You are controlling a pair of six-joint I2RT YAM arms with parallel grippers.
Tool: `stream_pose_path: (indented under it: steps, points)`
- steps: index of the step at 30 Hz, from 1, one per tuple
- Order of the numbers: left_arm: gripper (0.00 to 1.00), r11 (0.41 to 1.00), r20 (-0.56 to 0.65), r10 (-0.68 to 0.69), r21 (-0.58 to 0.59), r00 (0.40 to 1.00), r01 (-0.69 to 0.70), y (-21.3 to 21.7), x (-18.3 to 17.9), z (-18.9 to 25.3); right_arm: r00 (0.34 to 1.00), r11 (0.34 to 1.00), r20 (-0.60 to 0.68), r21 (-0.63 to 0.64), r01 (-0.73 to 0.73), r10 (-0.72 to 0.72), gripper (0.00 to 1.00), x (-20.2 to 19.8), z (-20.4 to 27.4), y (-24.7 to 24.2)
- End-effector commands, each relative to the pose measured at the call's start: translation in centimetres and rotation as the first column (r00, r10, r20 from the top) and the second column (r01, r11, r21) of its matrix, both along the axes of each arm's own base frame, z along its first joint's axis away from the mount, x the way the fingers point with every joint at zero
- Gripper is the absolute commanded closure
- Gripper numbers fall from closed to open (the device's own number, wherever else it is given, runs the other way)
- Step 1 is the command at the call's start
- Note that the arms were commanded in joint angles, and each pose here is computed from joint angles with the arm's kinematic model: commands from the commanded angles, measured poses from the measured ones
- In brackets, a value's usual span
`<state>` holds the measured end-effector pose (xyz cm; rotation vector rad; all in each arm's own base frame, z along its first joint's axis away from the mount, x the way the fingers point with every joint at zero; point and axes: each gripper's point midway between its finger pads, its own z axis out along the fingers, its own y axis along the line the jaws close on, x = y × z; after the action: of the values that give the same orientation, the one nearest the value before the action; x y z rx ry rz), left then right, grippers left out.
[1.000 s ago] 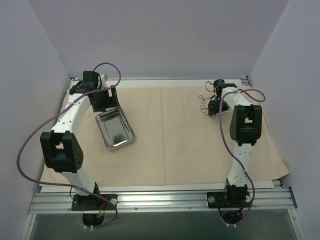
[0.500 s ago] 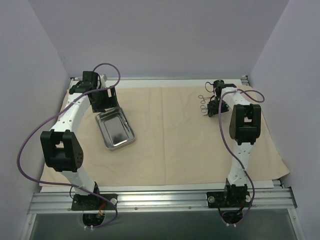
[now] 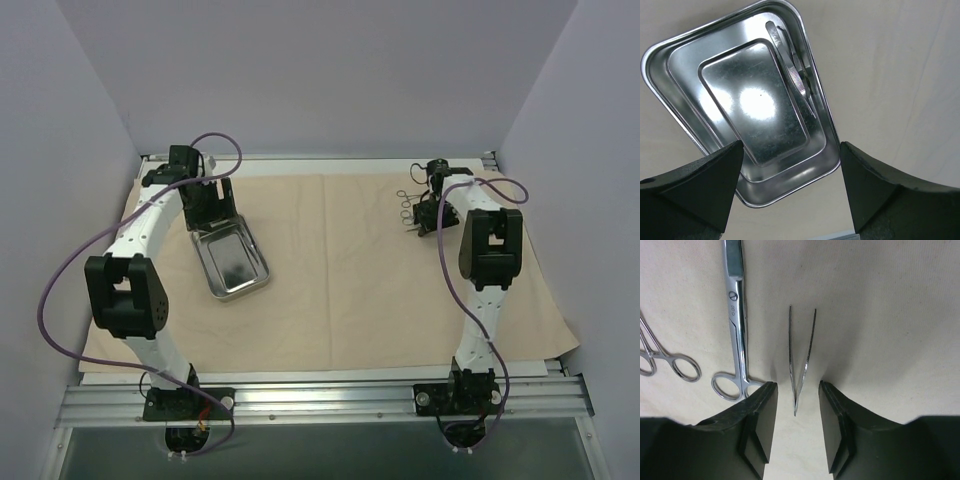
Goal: Open and lay out the surgical kit
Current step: Place the medical item in the surgical kit, then pick up the medical item from the container.
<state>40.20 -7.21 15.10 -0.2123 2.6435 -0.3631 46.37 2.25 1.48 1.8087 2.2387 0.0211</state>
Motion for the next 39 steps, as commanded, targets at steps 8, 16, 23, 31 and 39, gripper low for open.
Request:
stream_pose_path:
  steps: [8,16,23,31,39]
  points:
    - [0.2,0.998,-0.193,0.063,0.023,0.979,-0.059,-1.2,-0.6,-5.3,0.934,0.937,0.081,-0.07,-0.342,0.347,0.31,-3.9,8.3,0.5]
    - [0.38,0.988,-0.257,0.143,-0.02,0.956,-0.154,-2.4,0.8,-8.4,0.815,0.844,0.219,-0.165,-0.511,0.536,0.31,-3.3,13.6,1.0]
    - [0.41,0.956,-0.284,0.267,-0.045,0.921,-0.291,-3.0,1.5,-9.8,0.794,0.838,0.27,-0.198,-0.508,0.545,0.31,-5.1,15.6,0.2]
    - [0.41,0.94,-0.319,0.307,-0.045,0.897,-0.338,-3.4,1.5,-11.1,0.803,0.844,0.262,-0.206,-0.495,0.535,0.32,-6.1,15.9,-1.0]
    - [0.44,0.939,-0.371,0.315,-0.013,0.873,-0.345,-3.3,0.7,-13.1,0.805,0.845,0.258,-0.196,-0.497,0.534,0.32,-6.4,15.5,-1.0]
